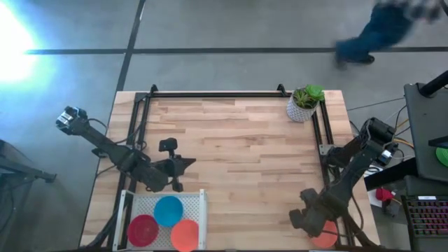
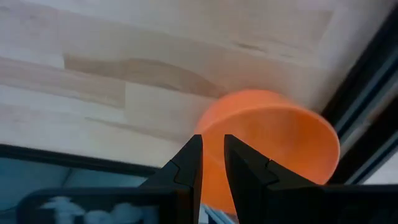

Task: Pick & Place Mini bowls
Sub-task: Stack the orange bowl on top of the orange bowl on the shelf

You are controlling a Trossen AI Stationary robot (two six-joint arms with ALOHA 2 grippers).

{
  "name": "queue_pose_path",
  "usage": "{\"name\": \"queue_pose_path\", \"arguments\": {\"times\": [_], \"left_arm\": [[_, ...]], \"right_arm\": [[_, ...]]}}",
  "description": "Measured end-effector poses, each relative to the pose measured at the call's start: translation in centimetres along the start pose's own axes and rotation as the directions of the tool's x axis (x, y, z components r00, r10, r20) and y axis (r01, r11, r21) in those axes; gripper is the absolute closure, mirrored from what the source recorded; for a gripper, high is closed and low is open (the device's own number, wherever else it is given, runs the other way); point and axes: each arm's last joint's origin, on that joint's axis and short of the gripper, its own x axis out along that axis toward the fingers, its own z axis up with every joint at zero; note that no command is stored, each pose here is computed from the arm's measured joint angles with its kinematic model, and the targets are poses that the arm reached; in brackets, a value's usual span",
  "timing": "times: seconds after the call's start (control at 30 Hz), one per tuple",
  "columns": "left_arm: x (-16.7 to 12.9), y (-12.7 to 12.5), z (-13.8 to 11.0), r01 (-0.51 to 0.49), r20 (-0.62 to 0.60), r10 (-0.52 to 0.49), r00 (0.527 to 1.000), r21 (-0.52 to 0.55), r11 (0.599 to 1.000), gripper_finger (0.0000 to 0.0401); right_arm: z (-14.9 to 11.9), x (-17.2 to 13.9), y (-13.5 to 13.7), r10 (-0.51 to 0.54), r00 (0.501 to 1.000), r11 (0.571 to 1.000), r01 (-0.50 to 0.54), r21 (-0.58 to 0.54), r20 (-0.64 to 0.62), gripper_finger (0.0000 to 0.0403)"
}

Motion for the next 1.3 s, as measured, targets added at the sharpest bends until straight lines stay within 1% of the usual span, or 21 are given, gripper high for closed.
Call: {"name": "queue_pose_path", "arguments": {"times": [0.13, 0.23, 0.53, 0.7, 0.77, 1.03, 1.2, 1.3], "left_arm": [[0.0, 0.0, 0.4, 0.0, 0.03, -0.001, 1.0, 0.027, 1.0, 0.0401], [0.0, 0.0, 0.4, 0.001, 0.032, -0.002, 0.999, 0.041, 0.999, 0.0401], [0.0, 0.0, 0.4, 0.003, 0.031, -0.004, 1.0, 0.04, 0.999, 0.0401], [0.0, 0.0, 0.4, 0.003, 0.03, -0.004, 1.0, 0.033, 0.999, 0.0401], [0.0, 0.0, 0.4, 0.003, 0.03, -0.004, 1.0, 0.033, 0.999, 0.0401], [0.0, 0.0, 0.4, 0.003, 0.03, -0.004, 1.0, 0.032, 0.999, 0.0401], [0.0, 0.0, 0.4, 0.003, 0.03, -0.004, 1.0, 0.032, 0.999, 0.0401], [0.0, 0.0, 0.4, 0.003, 0.03, -0.004, 1.0, 0.032, 0.999, 0.0401]], "right_arm": [[-0.3, 0.0, -0.2, 0.0, 1.0, 0.999, 0.0, 0.041, -0.002, 0.0339], [-0.3, 0.4, 0.0, -0.005, 1.0, 0.999, 0.005, 0.045, 0.004, 0.0339], [-1.6, 2.7, 1.6, 0.051, 0.997, 0.999, -0.051, -0.003, -0.052, 0.0339], [-1.8, 3.6, 1.8, 0.034, 0.998, 0.999, -0.035, -0.013, -0.057, 0.0339], [-1.8, 3.6, 1.8, 0.035, 0.998, 0.999, -0.037, -0.036, -0.056, 0.0339], [-2.2, 2.8, 2.0, 0.053, 0.996, 0.996, -0.058, -0.067, -0.069, 0.0339], [-2.3, 1.4, 1.8, -0.007, 1.0, 0.999, 0.006, -0.048, -0.006, 0.0339], [-2.4, 0.4, 1.3, -0.064, 0.997, 0.998, 0.064, -0.002, 0.05, 0.0339]]}}
